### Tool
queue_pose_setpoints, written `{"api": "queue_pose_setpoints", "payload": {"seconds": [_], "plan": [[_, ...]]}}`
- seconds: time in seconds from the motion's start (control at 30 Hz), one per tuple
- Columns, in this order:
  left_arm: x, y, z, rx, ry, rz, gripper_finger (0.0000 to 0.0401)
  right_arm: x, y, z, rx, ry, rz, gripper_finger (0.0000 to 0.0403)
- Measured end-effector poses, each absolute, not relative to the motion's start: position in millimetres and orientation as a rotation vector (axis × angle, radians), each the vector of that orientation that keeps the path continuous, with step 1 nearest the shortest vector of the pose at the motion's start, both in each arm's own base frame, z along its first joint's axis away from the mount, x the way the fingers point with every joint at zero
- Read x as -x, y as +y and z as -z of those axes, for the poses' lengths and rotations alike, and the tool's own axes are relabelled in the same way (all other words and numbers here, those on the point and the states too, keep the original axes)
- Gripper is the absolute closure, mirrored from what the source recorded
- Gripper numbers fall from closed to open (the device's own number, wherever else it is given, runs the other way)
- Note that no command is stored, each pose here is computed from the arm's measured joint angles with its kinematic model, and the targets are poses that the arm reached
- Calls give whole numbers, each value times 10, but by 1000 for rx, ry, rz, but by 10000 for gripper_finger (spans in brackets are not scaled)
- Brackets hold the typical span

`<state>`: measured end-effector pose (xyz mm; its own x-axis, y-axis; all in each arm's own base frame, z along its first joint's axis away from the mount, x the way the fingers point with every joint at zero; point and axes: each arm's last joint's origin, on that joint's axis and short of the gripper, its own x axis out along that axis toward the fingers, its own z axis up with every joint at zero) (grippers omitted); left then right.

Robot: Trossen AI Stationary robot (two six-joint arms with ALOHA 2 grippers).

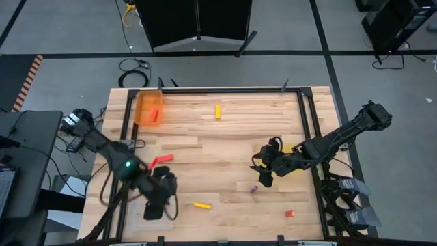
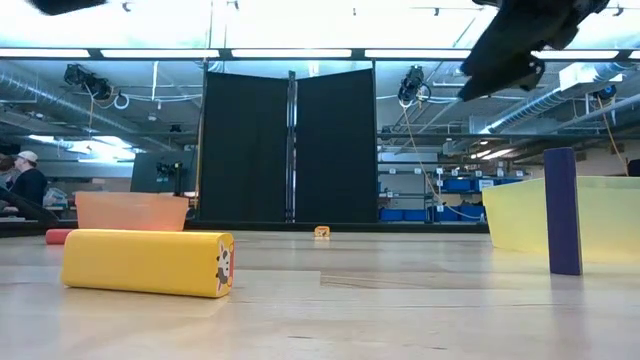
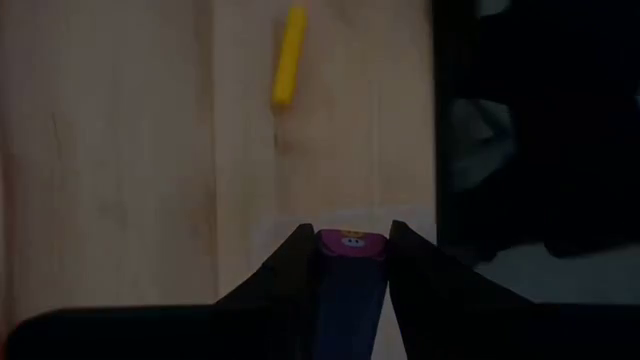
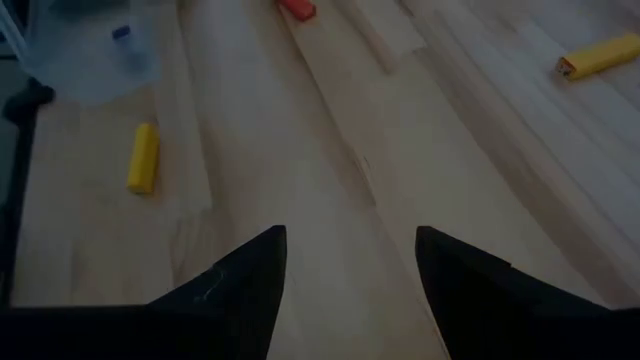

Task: Sort blocks
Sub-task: Put the top right purple block into the transparent bin

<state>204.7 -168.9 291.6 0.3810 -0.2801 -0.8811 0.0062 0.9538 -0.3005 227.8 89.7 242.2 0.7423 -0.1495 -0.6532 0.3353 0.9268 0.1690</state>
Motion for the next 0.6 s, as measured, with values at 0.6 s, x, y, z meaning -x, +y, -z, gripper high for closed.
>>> {"api": "queue_pose_setpoints", "payload": {"seconds": [0.6], "plan": [[-1659, -1980, -2124, 524, 1277, 39, 202, -3438, 1361, -1964, -196, 639, -46, 148]]}}
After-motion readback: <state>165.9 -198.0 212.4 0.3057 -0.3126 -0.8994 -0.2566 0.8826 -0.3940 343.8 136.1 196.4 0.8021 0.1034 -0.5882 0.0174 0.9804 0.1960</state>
